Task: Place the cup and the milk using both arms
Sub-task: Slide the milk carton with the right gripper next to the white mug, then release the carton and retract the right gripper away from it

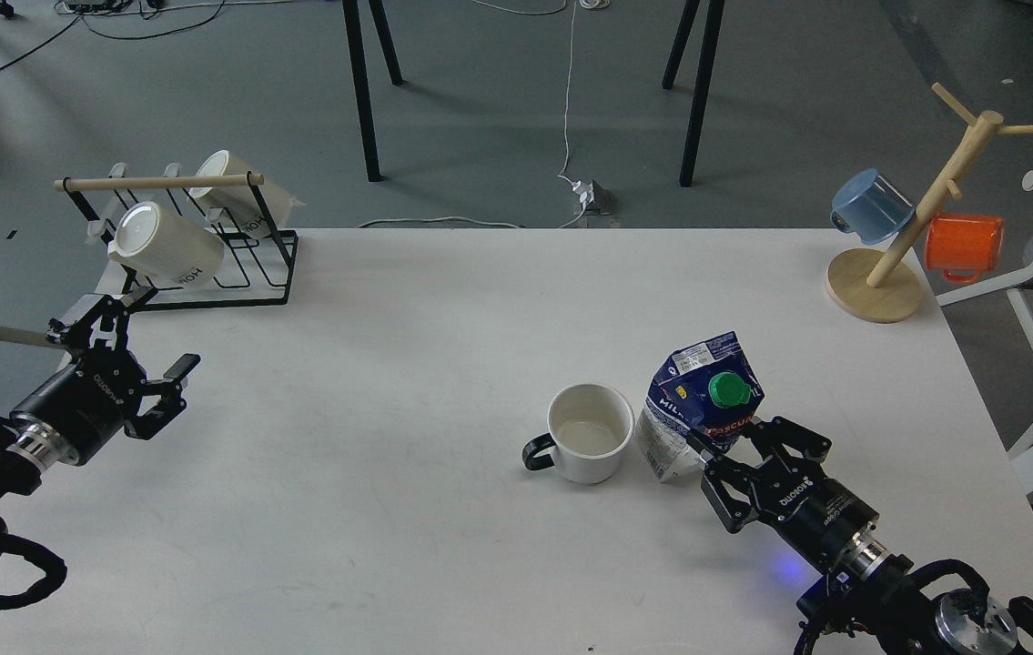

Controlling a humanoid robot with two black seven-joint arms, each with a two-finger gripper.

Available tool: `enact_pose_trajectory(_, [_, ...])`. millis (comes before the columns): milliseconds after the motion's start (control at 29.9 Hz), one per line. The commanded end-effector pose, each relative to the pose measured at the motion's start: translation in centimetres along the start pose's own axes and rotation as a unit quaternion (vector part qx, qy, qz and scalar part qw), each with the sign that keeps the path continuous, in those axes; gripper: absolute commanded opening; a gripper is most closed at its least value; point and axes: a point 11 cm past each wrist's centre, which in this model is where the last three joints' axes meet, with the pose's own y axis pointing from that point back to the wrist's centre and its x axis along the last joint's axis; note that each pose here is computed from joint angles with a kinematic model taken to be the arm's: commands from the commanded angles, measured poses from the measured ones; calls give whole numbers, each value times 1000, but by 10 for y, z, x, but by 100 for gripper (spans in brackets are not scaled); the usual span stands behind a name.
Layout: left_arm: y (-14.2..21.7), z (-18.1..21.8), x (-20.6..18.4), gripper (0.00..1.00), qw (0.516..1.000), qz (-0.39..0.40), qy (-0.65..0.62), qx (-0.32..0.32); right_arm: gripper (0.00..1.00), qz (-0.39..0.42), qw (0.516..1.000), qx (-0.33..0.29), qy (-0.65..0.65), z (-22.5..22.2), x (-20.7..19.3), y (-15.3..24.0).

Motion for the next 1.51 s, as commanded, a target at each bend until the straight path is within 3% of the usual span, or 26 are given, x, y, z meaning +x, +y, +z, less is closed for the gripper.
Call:
enact_pose_trajectory(0, [0, -1, 0, 99, 1000, 0, 1, 1, 75, 1, 1000, 0, -1, 1, 1, 1])
enact_pose_trajectory(67, [0, -1, 0, 99, 1000, 0, 1, 1, 89, 1, 1000, 0, -2, 1, 1, 2])
enact_pose_trajectory(134, [0, -1, 0, 99, 1000, 0, 1, 1, 96, 3, 1000, 1, -3, 2, 3, 3])
enact_pose_trajectory(435, [1, -1, 0, 99, 1000, 0, 1, 1, 97, 5, 1000, 4, -11, 8, 5, 18])
enact_pose_trajectory(670, [0, -1, 0, 99, 1000, 0, 1, 1, 99, 27, 999, 31, -5, -3, 8, 65])
enact_pose_trajectory(971, [0, 5, 3, 99, 1000, 4, 0, -8, 99, 13, 972, 206, 109, -138, -58, 142])
enact_pose_trajectory(1105, [0, 14, 9, 99, 1000, 13, 0, -22, 99, -26, 960, 217, 177, -190, -120, 117])
enact_pose_trajectory(1273, [7, 32, 26, 99, 999, 34, -12, -39, 99, -52, 953, 220, 201, -222, -157, 76])
enact_pose_trajectory(1474, [14, 70, 49, 99, 995, 56, -37, -70, 99, -49, 954, 217, 199, -228, -159, 56])
